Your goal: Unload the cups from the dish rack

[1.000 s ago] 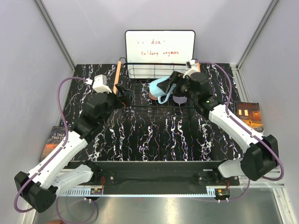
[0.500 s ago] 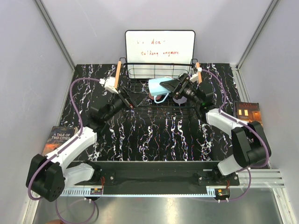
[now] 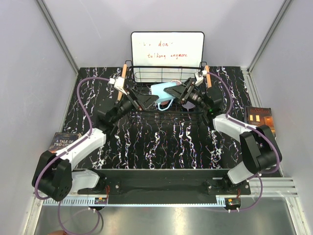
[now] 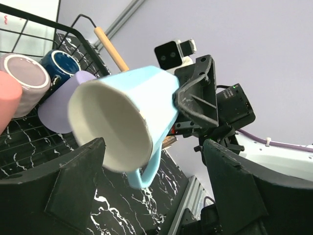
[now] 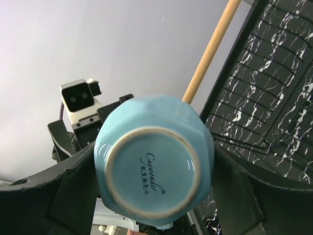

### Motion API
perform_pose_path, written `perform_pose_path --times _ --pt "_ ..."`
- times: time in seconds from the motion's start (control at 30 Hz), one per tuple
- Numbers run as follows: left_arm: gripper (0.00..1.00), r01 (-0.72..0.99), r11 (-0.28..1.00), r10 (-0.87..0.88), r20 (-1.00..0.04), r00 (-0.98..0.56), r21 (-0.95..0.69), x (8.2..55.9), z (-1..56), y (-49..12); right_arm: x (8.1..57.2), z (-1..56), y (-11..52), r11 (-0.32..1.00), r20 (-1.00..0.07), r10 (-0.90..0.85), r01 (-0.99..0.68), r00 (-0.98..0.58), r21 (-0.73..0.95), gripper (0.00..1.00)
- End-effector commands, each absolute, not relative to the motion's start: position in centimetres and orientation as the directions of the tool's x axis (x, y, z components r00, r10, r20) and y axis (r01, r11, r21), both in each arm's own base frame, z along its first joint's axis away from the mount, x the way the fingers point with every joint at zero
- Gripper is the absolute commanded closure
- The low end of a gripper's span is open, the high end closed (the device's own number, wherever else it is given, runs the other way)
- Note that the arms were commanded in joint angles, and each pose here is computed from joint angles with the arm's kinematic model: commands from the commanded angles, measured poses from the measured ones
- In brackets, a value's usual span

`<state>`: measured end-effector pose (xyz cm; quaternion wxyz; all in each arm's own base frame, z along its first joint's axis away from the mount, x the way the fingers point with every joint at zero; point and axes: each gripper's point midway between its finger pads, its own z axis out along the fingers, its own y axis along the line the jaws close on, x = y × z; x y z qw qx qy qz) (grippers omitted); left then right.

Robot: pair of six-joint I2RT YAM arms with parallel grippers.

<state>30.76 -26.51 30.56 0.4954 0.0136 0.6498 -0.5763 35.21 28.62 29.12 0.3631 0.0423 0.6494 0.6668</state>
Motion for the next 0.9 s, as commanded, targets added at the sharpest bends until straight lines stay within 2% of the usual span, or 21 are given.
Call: perform_pose_path --times 0.0,0.1,0.23,0.27,0.37,0.53,0.63,0.77,0.87 --pt "0.16 0.701 0.258 -0.568 -0.691 -0.446 -0.665 29.9 35.1 -27.4 33.3 33.9 30.2 0.016 -0.498 0.523 -0.577 -0.691 0.817 1.0" --pt "0.23 0.702 0.26 -0.56 -0.696 -0.45 -0.663 30.1 34.9 -27.7 32.9 33.7 30.8 0.007 -0.5 0.512 -0.578 -0.699 0.816 1.0" --pt "0.38 0.698 0.255 -0.541 -0.697 -0.471 -0.669 30.1 34.4 -28.2 32.6 33.5 31.4 -0.008 -0.498 0.5 -0.579 -0.709 0.816 1.0" --pt "0.45 0.699 0.25 -0.539 -0.696 -0.474 -0.67 30.1 34.3 -28.3 32.5 33.6 31.5 -0.011 -0.496 0.501 -0.579 -0.709 0.816 1.0" --pt "0.57 0.704 0.243 -0.536 -0.697 -0.476 -0.667 29.9 34.0 -28.3 32.4 34.0 31.3 -0.014 -0.503 0.504 -0.589 -0.702 0.808 1.0" --pt "0.7 0.702 0.239 -0.534 -0.695 -0.482 -0.671 29.9 33.7 -28.4 32.1 34.2 31.4 -0.022 -0.508 0.498 -0.596 -0.703 0.803 1.0" --pt "1.0 0.697 0.234 -0.535 -0.689 -0.49 -0.678 30.1 33.6 -28.5 31.5 34.1 31.9 -0.036 -0.511 0.479 -0.597 -0.714 0.801 1.0" --pt "1.0 0.68 0.205 -0.54 -0.661 -0.521 -0.704 30.3 33.4 -28.9 31.0 33.6 32.4 -0.044 -0.509 0.452 -0.588 -0.732 0.808 1.0" --pt "1.0 0.658 0.25 -0.526 -0.67 -0.524 -0.71 30.8 33.0 -28.8 30.7 33.1 32.4 -0.022 -0.521 0.429 -0.585 -0.738 0.81 1.0"
